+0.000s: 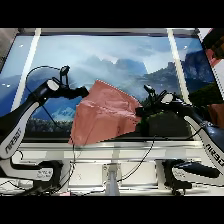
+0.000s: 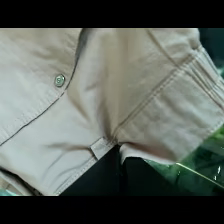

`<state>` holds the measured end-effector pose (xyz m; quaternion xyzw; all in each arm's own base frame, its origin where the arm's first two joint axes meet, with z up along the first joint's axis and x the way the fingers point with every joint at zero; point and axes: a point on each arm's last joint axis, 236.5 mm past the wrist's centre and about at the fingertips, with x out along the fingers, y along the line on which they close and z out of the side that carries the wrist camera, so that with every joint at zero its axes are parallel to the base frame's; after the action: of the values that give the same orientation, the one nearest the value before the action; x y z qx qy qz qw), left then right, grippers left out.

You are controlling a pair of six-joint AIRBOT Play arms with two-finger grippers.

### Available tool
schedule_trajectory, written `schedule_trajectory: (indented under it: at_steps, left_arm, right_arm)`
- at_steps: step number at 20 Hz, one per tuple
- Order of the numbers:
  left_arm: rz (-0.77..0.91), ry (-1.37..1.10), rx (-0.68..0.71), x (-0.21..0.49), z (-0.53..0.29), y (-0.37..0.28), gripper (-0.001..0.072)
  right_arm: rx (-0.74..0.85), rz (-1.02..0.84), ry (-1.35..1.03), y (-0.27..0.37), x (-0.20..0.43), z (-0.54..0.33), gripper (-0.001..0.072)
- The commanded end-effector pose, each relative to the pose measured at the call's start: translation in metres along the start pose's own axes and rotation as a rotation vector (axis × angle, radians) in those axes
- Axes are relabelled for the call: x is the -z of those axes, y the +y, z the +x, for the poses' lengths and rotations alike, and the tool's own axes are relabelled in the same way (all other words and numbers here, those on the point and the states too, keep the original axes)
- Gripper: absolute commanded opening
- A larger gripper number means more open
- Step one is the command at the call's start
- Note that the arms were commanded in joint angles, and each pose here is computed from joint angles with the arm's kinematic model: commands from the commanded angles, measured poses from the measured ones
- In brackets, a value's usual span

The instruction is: Fold the clothes and pants, and hang the long-sleeved shirts on hangers.

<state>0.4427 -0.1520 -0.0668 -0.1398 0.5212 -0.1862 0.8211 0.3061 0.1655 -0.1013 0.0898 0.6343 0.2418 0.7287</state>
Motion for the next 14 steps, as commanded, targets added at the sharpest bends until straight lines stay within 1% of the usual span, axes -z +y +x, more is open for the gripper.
schedule_trajectory:
  at_steps: [1,2,5,9,11,13,14]
  left_arm:
    - [0.047,0.020,0.079,-0.013,0.014,-0.014,0.0694]
    - [0.072,0.021,0.079,-0.015,0.019,-0.012,0.0695]
    - [0.062,0.064,0.081,-0.005,0.033,-0.006,0.0694]
    - [0.088,0.200,0.145,0.032,0.043,-0.017,0.0693]
    - [0.097,0.208,0.155,0.035,0.044,-0.023,0.0686]
    - [0.120,0.202,0.174,0.035,0.046,-0.032,0.0632]
    - [0.129,0.199,0.173,0.036,0.048,-0.035,0.0631]
  right_arm:
    - [-0.018,-0.051,0.062,0.001,0.021,0.004,0.0020]
    - [-0.026,-0.059,0.070,0.003,0.023,0.005,0.0020]
    - [-0.051,-0.046,0.060,0.009,0.021,0.005,0.0020]
    - [-0.120,-0.054,0.035,0.025,0.016,0.004,0.0020]
    - [-0.136,-0.053,0.034,0.029,0.016,0.003,0.0020]
    - [-0.141,-0.050,0.035,0.030,0.016,0.003,0.0020]
    - [-0.142,-0.050,0.034,0.030,0.016,0.003,0.0020]
